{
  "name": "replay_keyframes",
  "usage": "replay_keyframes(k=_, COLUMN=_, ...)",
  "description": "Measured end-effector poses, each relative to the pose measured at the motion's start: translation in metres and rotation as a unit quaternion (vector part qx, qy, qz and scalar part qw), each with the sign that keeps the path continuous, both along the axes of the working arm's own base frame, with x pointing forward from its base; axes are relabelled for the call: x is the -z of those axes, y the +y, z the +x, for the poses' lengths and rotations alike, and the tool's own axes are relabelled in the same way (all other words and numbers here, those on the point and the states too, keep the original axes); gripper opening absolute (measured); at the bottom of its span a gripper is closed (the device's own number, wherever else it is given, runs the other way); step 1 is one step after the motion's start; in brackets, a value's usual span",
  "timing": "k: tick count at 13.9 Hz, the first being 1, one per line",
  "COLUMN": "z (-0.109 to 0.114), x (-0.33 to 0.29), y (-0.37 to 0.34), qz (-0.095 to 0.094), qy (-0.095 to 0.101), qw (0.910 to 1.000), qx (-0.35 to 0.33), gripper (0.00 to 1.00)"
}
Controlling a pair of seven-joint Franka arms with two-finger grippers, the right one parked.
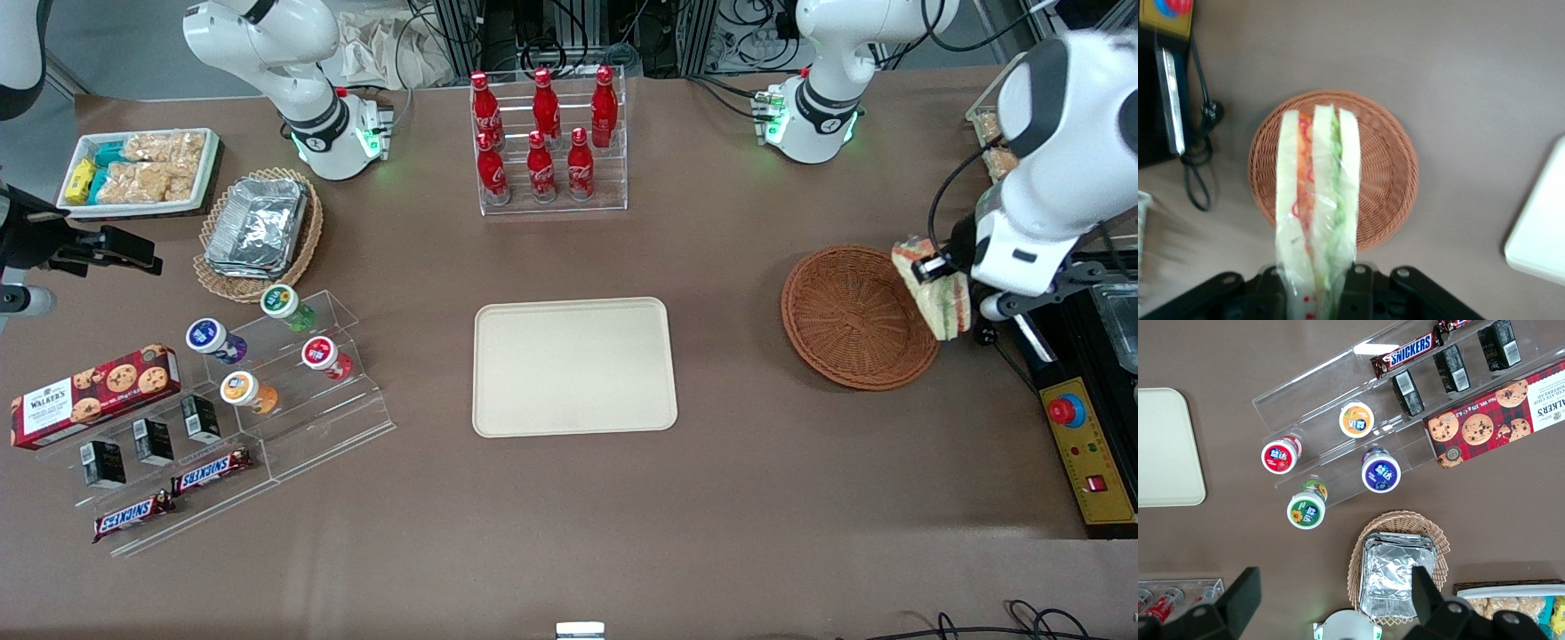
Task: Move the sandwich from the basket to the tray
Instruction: 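Carry the held sandwich over to the cream tray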
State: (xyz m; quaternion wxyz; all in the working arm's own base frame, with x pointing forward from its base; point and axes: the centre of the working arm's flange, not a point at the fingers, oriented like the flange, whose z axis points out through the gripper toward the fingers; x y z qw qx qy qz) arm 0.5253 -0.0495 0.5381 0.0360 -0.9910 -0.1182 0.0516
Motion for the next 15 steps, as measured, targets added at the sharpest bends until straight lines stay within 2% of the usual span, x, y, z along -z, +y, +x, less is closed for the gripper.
replay_keyframes(k=3, z=0.009, x=-0.043, y=-0.05, qz=-0.027, qy=0.007, qw=0.9978, qx=0.06, gripper=0.22)
replay_keyframes(k=4, z=0.011, x=-0.046, y=-0.069, qz=-0.048, qy=0.009, qw=0.9962, qx=0.073, gripper=0.22)
replay_keyframes(k=6, z=0.01, x=-0.038, y=-0.11, qz=-0.101, qy=0.025, qw=0.9901, qx=0.095, gripper=0.22)
replay_keyframes(k=8, z=0.012, x=-0.019, y=-0.152, qz=-0.13, qy=0.032, qw=0.9837, qx=0.12, gripper=0.22)
replay_keyframes(k=12, z=0.02, x=0.046, y=-0.253, qz=-0.155, qy=0.018, qw=0.9792, qx=0.13, gripper=0.22)
replay_keyframes(k=15, z=0.026, x=0.118, y=-0.31, qz=-0.14, qy=-0.013, qw=0.9829, qx=0.118, gripper=0.22)
